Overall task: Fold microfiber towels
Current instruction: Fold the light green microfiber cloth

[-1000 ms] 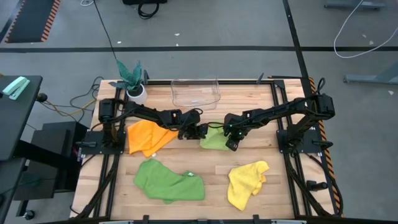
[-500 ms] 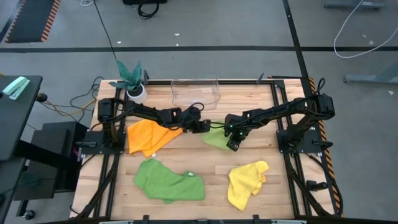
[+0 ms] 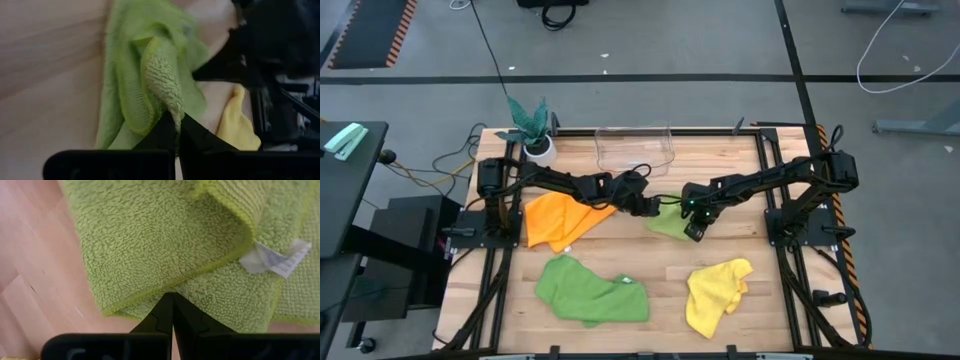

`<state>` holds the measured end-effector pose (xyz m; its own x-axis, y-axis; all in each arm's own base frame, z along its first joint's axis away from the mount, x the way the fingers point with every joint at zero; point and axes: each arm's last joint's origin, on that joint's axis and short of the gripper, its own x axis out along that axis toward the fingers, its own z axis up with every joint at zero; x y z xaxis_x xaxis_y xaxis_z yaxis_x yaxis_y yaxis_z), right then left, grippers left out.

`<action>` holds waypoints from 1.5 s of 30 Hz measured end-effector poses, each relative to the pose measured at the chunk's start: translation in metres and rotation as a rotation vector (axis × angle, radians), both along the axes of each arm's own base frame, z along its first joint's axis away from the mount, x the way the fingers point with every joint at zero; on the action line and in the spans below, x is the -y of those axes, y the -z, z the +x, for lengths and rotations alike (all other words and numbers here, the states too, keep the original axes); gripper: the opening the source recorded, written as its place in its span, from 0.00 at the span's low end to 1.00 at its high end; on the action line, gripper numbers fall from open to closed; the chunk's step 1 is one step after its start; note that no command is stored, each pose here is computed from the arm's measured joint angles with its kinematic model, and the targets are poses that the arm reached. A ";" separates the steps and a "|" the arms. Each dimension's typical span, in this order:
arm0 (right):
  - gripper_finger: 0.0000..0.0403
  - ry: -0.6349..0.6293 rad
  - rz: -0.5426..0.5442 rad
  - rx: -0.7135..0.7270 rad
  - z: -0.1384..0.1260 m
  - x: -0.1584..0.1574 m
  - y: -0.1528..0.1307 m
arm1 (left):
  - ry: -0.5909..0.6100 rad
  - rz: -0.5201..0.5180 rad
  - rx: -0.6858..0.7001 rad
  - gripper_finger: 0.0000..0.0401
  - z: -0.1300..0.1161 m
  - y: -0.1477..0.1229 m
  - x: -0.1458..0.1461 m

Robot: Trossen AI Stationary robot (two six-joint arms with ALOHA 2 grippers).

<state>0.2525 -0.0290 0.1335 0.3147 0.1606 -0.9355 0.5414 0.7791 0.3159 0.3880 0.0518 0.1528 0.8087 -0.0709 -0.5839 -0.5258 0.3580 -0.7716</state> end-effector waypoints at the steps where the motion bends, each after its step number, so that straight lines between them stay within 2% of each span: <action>1: 0.04 0.004 0.001 -0.006 -0.001 0.001 0.000 | 0.011 0.006 0.015 0.02 0.002 -0.003 0.000; 5: 0.03 0.017 0.007 -0.035 -0.004 0.004 0.000 | 0.061 0.048 0.053 0.02 0.009 -0.014 -0.001; 8: 0.02 0.021 0.001 -0.037 -0.006 0.006 -0.003 | 0.092 0.037 0.080 0.02 0.012 -0.021 -0.005; 15: 0.02 0.063 -0.096 0.046 -0.015 0.010 -0.033 | 0.146 0.022 -0.017 0.02 0.005 -0.012 -0.009; 20: 0.05 0.093 -0.110 0.104 -0.021 0.016 -0.046 | 0.172 0.012 -0.015 0.02 0.006 -0.008 -0.011; 24: 0.07 0.098 -0.113 0.101 -0.022 0.022 -0.046 | 0.175 0.014 -0.003 0.02 0.007 -0.009 -0.012; 32: 0.14 0.075 -0.106 0.097 -0.022 0.030 -0.042 | 0.268 0.061 0.051 0.02 0.014 -0.021 -0.014; 41: 0.24 0.028 -0.142 0.235 -0.016 0.045 -0.048 | 0.331 0.029 0.057 0.02 0.013 -0.021 -0.013; 45: 0.26 0.032 -0.115 0.286 -0.015 0.053 -0.050 | 0.342 0.013 0.059 0.02 0.014 -0.021 -0.005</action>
